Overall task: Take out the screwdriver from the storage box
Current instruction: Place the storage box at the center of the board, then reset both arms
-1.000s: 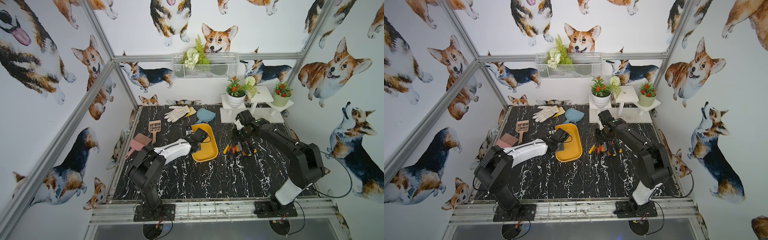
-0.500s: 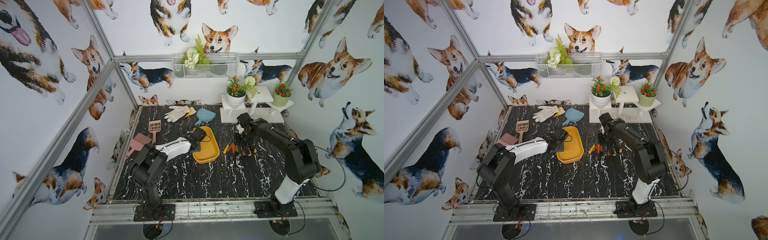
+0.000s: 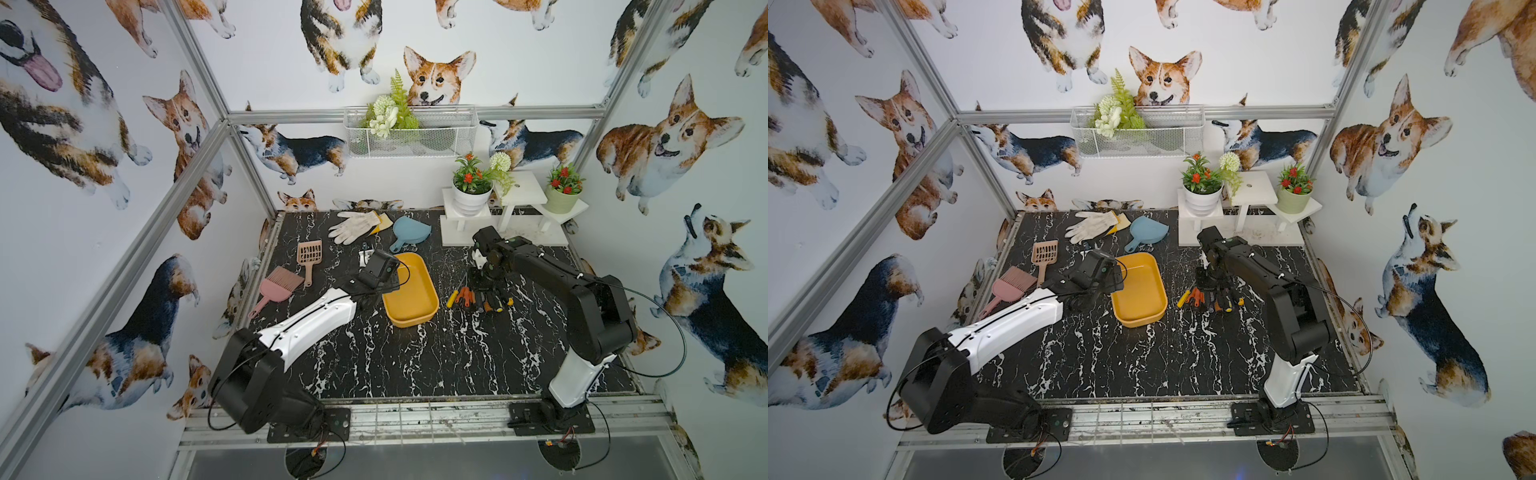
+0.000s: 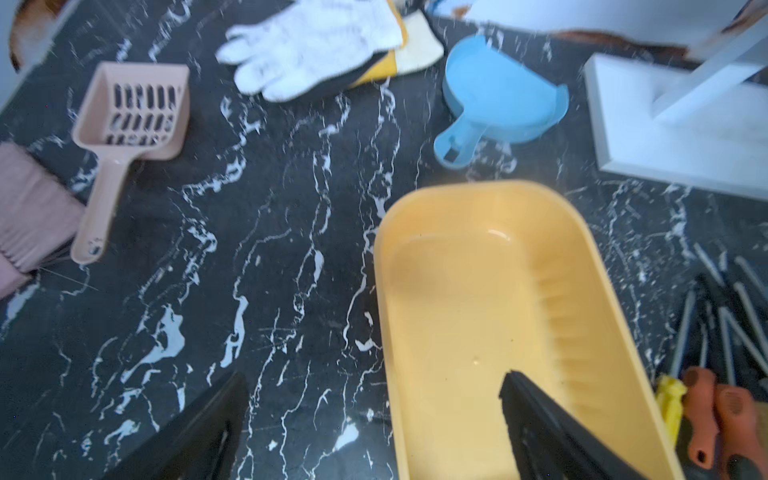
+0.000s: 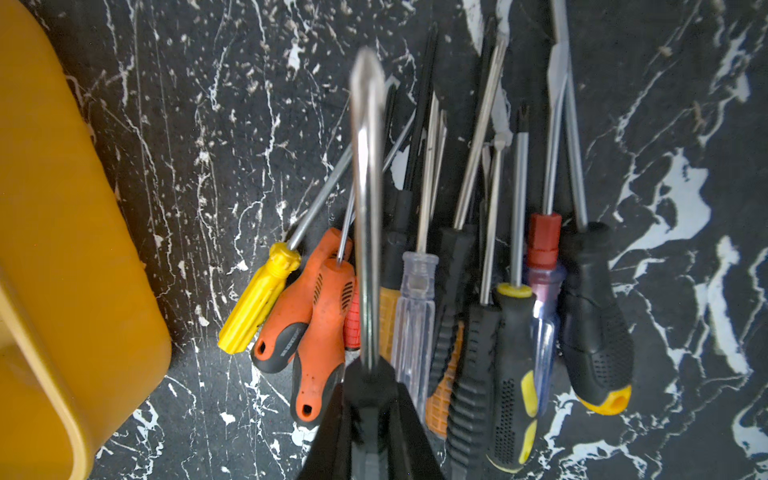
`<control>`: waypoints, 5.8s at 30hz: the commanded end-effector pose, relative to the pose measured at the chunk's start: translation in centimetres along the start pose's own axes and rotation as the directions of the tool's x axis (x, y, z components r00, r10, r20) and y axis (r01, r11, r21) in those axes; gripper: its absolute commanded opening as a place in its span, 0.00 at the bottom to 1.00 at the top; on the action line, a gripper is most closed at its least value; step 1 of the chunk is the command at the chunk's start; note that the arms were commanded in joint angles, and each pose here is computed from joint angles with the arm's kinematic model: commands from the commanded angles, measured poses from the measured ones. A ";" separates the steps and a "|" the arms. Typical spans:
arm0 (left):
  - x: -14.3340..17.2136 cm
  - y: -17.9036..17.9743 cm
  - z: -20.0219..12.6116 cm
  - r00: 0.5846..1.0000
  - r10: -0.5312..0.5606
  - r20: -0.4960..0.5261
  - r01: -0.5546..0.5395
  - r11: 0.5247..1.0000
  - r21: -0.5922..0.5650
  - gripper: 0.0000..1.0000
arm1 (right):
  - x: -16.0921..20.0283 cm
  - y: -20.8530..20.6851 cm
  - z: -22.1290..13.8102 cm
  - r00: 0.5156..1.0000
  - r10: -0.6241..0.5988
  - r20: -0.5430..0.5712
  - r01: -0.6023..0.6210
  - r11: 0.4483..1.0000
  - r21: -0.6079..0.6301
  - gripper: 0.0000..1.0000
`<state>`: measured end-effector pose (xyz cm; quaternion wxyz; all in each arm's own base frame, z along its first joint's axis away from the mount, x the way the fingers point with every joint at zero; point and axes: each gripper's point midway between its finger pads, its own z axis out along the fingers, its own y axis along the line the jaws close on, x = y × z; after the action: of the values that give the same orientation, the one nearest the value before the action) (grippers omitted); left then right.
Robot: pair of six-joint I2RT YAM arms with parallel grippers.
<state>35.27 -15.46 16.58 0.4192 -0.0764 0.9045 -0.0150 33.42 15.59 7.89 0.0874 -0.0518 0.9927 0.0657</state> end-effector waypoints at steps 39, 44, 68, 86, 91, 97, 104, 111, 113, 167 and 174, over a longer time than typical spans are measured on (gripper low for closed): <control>1.7 18.9 -1.3 0.974 -0.211 0.088 0.228 0.928 -0.296 1.00 | -1.7 0.7 -1.7 0.995 -0.022 0.102 0.025 0.999 -0.032 0.43; 1.4 20.3 -1.3 0.972 -0.198 0.125 0.229 0.912 -0.340 1.00 | -2.8 0.4 -5.3 0.964 -0.054 0.260 0.061 0.998 -0.021 0.53; -1.5 23.1 3.8 0.925 -0.014 0.381 0.185 0.891 -0.416 1.00 | -2.7 -5.2 -11.3 0.876 -0.143 0.460 0.031 0.970 0.241 0.99; -0.7 21.2 7.1 0.914 0.040 0.403 0.079 0.959 -0.274 1.00 | -2.3 -10.8 -14.4 0.809 -0.190 0.556 -0.084 0.899 0.429 1.00; -0.3 20.6 7.8 0.901 0.074 0.427 0.038 0.968 -0.250 1.00 | -2.3 -10.6 -15.3 0.747 -0.187 0.638 -0.107 0.913 0.393 1.00; 0.0 20.5 8.0 0.913 0.059 0.405 0.043 0.970 -0.239 1.00 | -2.3 -11.0 -15.3 0.645 -0.186 0.741 -0.154 0.918 0.364 1.00; 0.1 20.5 8.0 0.915 0.056 0.399 0.044 0.971 -0.236 1.00 | -2.5 -10.4 -15.1 0.507 -0.237 0.829 -0.127 0.930 0.344 1.00; 0.0 20.5 8.0 0.914 0.053 0.402 0.047 0.971 -0.234 1.00 | -3.2 -12.5 -12.3 0.504 -0.203 0.840 -0.195 0.920 0.339 1.00; 0.0 20.5 8.0 0.914 0.053 0.402 0.047 0.971 -0.234 1.00 | -3.3 -12.7 -10.2 0.534 -0.208 0.820 -0.189 0.916 0.355 1.00; 0.1 20.4 8.0 0.915 0.056 0.400 0.043 0.971 -0.234 1.00 | -1.9 -19.1 -3.5 0.479 0.020 0.878 -0.360 0.916 0.175 1.00; 0.0 20.4 8.0 0.914 0.055 0.401 0.045 0.971 -0.234 1.00 | -1.8 -19.1 -3.5 0.479 0.022 0.878 -0.361 0.916 0.174 0.99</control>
<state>38.43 5.12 8.75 0.5721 -0.1257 0.8023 0.1151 36.75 -3.47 8.98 0.5634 0.1104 0.8151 -0.0775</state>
